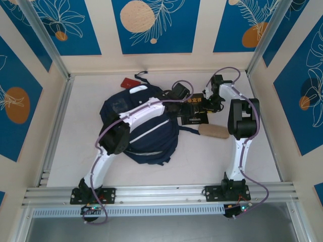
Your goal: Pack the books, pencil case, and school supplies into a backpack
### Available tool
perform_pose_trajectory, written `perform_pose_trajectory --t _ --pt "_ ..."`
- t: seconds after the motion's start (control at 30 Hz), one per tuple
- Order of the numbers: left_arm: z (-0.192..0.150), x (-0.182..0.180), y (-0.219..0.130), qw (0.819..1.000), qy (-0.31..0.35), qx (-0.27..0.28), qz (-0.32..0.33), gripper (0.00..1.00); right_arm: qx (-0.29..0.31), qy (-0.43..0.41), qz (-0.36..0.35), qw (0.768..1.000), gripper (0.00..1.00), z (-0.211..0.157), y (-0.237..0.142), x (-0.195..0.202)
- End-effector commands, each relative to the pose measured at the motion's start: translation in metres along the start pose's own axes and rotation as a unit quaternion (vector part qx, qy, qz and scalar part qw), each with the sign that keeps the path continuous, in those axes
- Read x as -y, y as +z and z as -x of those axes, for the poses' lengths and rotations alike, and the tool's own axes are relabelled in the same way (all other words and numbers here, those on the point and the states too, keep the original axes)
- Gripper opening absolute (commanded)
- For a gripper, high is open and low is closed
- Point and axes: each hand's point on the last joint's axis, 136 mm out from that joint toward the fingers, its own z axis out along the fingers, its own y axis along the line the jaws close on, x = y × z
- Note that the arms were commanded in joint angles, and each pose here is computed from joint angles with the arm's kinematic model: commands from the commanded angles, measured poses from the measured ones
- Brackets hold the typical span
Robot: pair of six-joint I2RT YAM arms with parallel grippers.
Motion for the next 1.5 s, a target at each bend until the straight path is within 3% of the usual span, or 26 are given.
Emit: perform_pose_trajectory --t 0.0,0.23,0.57,0.93,1.2,1.47 --pt "-0.003 -0.01 0.012 0.997 -0.033 0.025 0.059 0.51 -0.049 0.019 0.031 0.998 0.43 -0.026 0.005 -0.011" --pt "-0.01 -0.032 0.037 0.991 -0.05 0.046 0.118 0.6 -0.051 0.029 0.034 0.998 0.42 -0.027 0.005 -0.009" --pt "-0.014 -0.044 0.055 0.987 -0.061 0.035 0.143 0.63 -0.055 0.04 0.05 0.996 0.43 -0.027 0.008 -0.013" --pt "-0.024 -0.053 0.066 0.983 -0.094 0.017 0.159 0.59 -0.047 0.056 0.11 0.991 0.44 -0.021 -0.007 -0.035" --pt "-0.028 -0.053 0.071 0.984 -0.098 0.003 0.151 0.45 -0.01 0.068 0.193 0.979 0.37 -0.009 -0.046 -0.069" --pt "-0.029 -0.052 0.073 0.984 -0.106 -0.008 0.141 0.42 -0.014 0.079 0.16 0.984 0.23 -0.011 -0.048 -0.064"
